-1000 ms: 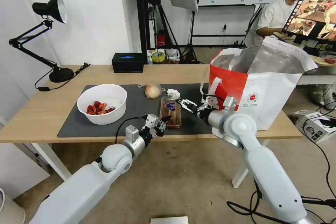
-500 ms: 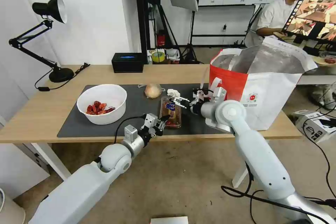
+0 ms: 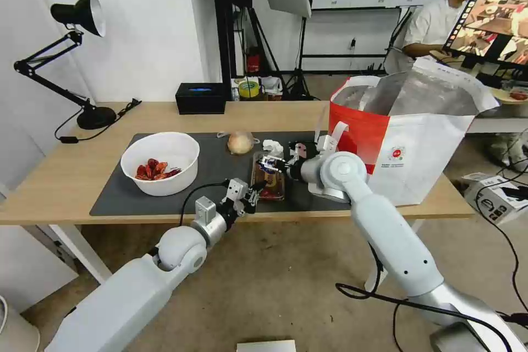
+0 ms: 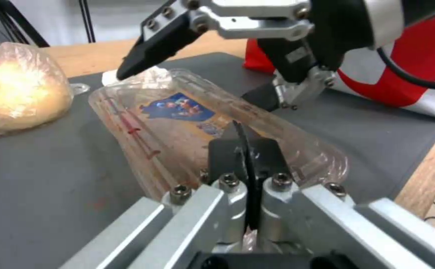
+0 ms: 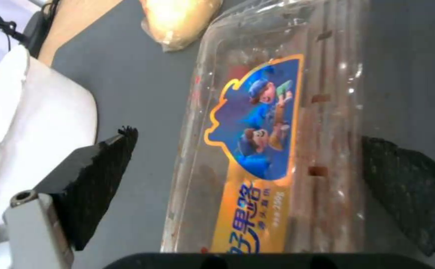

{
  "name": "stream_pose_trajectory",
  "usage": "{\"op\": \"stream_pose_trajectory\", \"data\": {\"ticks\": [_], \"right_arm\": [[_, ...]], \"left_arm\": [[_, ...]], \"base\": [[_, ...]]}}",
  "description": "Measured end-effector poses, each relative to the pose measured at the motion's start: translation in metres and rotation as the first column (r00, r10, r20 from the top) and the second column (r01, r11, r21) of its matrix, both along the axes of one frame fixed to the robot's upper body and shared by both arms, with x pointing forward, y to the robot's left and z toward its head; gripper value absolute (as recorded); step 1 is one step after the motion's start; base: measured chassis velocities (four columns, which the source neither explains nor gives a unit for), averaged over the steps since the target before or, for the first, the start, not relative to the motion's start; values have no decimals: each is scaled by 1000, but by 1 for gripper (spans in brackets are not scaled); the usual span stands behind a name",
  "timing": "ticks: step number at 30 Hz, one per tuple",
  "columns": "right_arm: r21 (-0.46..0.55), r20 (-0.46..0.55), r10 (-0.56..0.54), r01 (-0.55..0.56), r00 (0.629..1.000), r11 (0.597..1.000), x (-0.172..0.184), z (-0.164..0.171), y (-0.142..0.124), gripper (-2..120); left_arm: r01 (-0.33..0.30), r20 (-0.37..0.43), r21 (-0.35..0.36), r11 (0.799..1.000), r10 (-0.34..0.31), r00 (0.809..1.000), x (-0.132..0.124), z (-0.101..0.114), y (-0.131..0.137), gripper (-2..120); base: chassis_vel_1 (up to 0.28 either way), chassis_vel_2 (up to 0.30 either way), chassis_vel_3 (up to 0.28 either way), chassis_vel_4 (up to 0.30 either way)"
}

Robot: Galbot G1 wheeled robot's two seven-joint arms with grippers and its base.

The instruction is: Pick up the trash from the table and place it into the takeout bag.

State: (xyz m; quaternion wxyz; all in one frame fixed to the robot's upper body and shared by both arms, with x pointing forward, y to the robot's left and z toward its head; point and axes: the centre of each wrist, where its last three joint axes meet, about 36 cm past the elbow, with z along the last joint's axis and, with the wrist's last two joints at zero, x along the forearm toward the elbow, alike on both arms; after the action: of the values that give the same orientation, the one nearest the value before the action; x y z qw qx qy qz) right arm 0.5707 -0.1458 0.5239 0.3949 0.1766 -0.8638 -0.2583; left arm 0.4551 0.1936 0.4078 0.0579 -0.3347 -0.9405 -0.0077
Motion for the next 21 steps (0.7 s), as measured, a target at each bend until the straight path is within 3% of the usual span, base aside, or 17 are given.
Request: {"op": "stream_pose_trajectory", "data": {"ticks": [21], "right_arm": [[-16,-33,21,-21,999,1000,9,-3,18,96]], "left_arm": [[-3,-4,-24,1000,3,1000,2,0,-6,0]], "base": [[0,0,0,0]]}}
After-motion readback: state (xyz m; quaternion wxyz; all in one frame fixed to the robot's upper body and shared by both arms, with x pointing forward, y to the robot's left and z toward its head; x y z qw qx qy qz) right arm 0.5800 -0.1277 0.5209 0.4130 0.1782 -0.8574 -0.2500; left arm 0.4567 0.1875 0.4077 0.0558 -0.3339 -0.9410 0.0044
